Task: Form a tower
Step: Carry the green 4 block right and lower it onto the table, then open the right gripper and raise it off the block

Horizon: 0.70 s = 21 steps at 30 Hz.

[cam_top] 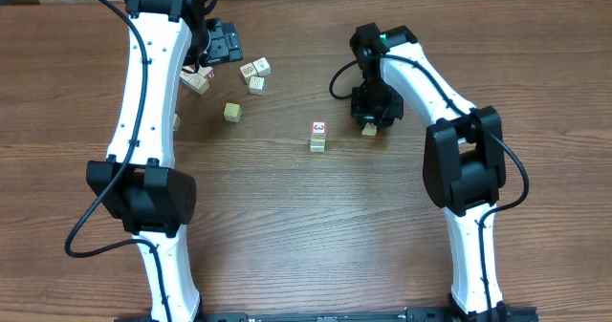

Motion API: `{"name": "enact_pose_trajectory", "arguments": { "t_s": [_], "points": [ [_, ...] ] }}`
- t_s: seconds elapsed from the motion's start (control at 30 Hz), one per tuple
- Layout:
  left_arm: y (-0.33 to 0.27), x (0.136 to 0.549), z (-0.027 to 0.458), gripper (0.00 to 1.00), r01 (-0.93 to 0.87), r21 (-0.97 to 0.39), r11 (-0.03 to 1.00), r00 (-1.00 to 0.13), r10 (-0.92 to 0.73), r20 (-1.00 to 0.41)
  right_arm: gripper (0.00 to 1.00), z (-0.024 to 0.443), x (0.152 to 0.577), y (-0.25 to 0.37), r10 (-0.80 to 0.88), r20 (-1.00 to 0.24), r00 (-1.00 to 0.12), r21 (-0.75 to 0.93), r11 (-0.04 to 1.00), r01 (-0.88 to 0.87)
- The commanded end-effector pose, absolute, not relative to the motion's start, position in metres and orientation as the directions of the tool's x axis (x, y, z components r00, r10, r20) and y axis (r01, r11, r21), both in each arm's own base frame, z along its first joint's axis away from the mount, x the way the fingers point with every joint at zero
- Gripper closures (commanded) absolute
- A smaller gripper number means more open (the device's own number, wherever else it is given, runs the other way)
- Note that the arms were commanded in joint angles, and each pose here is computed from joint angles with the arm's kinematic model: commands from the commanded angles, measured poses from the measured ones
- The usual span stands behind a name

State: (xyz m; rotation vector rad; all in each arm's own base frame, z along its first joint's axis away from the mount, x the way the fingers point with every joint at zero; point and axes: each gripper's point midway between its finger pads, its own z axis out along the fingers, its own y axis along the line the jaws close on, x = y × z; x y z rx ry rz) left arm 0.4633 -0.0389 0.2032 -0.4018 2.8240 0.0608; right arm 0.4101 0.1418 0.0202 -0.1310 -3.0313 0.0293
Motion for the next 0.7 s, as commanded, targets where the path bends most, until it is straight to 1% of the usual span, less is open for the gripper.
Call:
{"name": "enact_pose_trajectory", "arguments": {
  "t_s": [0.0,0.07,0.1,0.23,0.3,0.57,0.63,0.67],
  "points": [
    [-0.041,0.464,0.214,0.0,-0.287,-0.019,0.958,-0.908,-0.279,-0.312,0.73,0.045,0.413,0.143,0.089,0.056,-0.994,-0.002,0.996,0.089],
    [-0.041,0.464,0.214,0.0,-0.287,-0.019,0.958,-0.908,-0.279,-0.312,0.72,0.049,0.413,0.143,0.089,0.052,-0.995,0.0,0.996,0.089],
    [-0.041,0.464,0.214,0.0,-0.287,-0.019,0.958,-0.908,-0.279,-0.312,0.7,0.051,0.413,0.143,0.089,0.048,-0.995,0.002,0.996,0.089],
    [-0.041,0.464,0.214,0.0,-0.287,-0.019,0.958,-0.908,-0.279,-0.312,0.51,0.071,0.415,0.145,0.088,0.006,-0.996,0.021,0.996,0.088],
    [-0.041,0.464,0.214,0.0,-0.287,-0.019,0.958,-0.908,-0.279,-0.312,0.46,0.082,0.416,0.145,0.088,-0.018,-0.996,0.031,0.996,0.087],
    [-0.041,0.464,0.214,0.0,-0.287,-0.019,0.958,-0.908,-0.279,-0.312,0.39,0.133,0.418,0.146,0.09,-0.138,-0.986,0.083,0.993,0.079],
    [-0.041,0.464,0.214,0.0,-0.287,-0.019,0.958,-0.908,-0.279,-0.312,0.34,0.145,0.42,0.147,0.089,-0.173,-0.981,0.094,0.993,0.074],
    [-0.041,0.464,0.214,0.0,-0.287,-0.019,0.958,-0.908,-0.279,-0.312,0.27,0.152,0.422,0.147,0.089,-0.198,-0.976,0.091,0.993,0.072]
  ]
}}
